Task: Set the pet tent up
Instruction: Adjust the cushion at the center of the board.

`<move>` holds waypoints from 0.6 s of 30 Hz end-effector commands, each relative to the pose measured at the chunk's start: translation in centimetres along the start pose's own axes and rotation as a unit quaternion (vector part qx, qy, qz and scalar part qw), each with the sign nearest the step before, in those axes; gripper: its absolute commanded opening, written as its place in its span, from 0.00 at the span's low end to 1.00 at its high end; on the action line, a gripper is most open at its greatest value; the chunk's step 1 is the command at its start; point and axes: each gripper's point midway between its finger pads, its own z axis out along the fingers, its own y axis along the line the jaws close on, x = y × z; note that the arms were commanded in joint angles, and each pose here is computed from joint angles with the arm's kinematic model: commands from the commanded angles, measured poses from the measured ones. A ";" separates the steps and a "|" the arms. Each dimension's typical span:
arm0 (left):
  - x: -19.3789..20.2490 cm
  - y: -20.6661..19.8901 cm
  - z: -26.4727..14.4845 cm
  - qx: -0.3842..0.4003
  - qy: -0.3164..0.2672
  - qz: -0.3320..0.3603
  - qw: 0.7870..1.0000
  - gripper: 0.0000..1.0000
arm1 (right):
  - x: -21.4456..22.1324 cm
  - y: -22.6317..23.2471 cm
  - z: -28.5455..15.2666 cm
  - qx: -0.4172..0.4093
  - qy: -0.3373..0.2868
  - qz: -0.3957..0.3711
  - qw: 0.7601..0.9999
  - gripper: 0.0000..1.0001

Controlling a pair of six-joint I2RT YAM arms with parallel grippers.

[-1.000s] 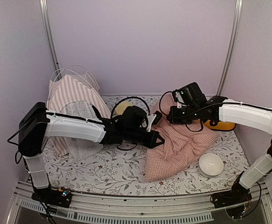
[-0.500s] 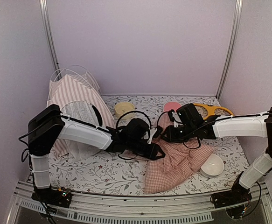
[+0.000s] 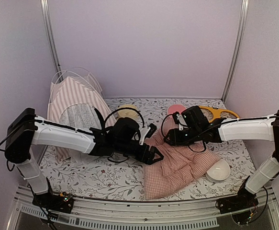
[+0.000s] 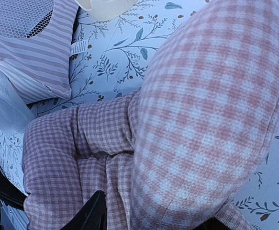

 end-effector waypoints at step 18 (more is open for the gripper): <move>0.9 -0.3 -5.8 0.023 -0.004 0.030 0.999 0.85 | -0.2 2.2 0.0 -0.038 0.022 -0.031 0.999 0.93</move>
